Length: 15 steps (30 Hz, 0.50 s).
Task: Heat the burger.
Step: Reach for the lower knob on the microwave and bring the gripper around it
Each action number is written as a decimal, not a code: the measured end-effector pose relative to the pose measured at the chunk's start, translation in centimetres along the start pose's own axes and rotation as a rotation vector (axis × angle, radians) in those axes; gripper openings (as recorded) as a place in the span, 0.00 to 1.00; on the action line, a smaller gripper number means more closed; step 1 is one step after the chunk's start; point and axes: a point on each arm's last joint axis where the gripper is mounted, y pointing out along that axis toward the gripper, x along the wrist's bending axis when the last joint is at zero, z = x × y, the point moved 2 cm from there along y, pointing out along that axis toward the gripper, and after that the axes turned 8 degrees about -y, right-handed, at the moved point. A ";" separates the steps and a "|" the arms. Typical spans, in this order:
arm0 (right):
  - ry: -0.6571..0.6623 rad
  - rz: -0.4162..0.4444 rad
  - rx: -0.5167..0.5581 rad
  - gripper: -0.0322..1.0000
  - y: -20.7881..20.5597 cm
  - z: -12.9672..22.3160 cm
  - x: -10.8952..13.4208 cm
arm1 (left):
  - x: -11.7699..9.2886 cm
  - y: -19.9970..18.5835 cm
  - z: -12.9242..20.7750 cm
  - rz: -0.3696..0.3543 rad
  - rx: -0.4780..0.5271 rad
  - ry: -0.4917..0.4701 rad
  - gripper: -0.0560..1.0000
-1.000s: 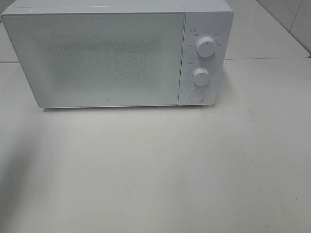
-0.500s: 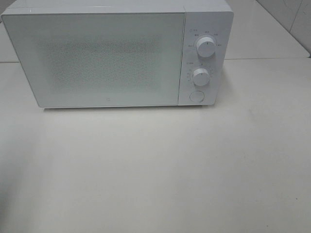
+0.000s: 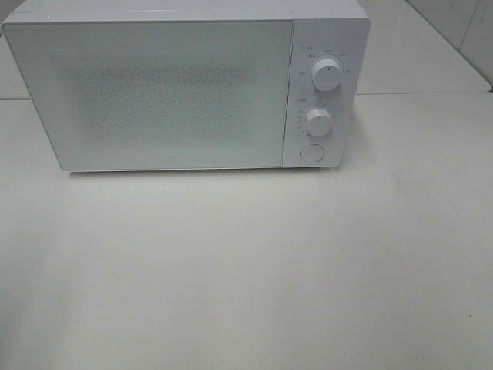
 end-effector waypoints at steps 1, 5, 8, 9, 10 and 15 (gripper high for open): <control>0.000 0.000 0.000 0.75 0.0 0.0 0.0 | 0.0 -0.8 0.3 0.007 -0.055 0.003 0.99; 0.000 0.000 0.000 0.75 0.0 0.0 0.0 | 0.1 -2.6 1.3 0.027 -0.192 0.010 0.99; 0.000 0.000 0.000 0.75 0.0 0.0 0.0 | 0.1 -3.4 1.8 0.035 -0.253 0.013 0.99; 0.000 0.000 0.000 0.75 0.0 0.0 0.0 | 0.1 -3.4 1.8 0.035 -0.253 0.013 0.99; 0.000 0.000 0.000 0.75 0.0 0.0 0.0 | 0.1 -3.6 2.0 0.038 -0.268 0.014 0.99; 0.000 0.000 0.000 0.75 0.0 0.0 0.0 | 0.2 -4.6 2.8 0.052 -0.353 0.017 0.99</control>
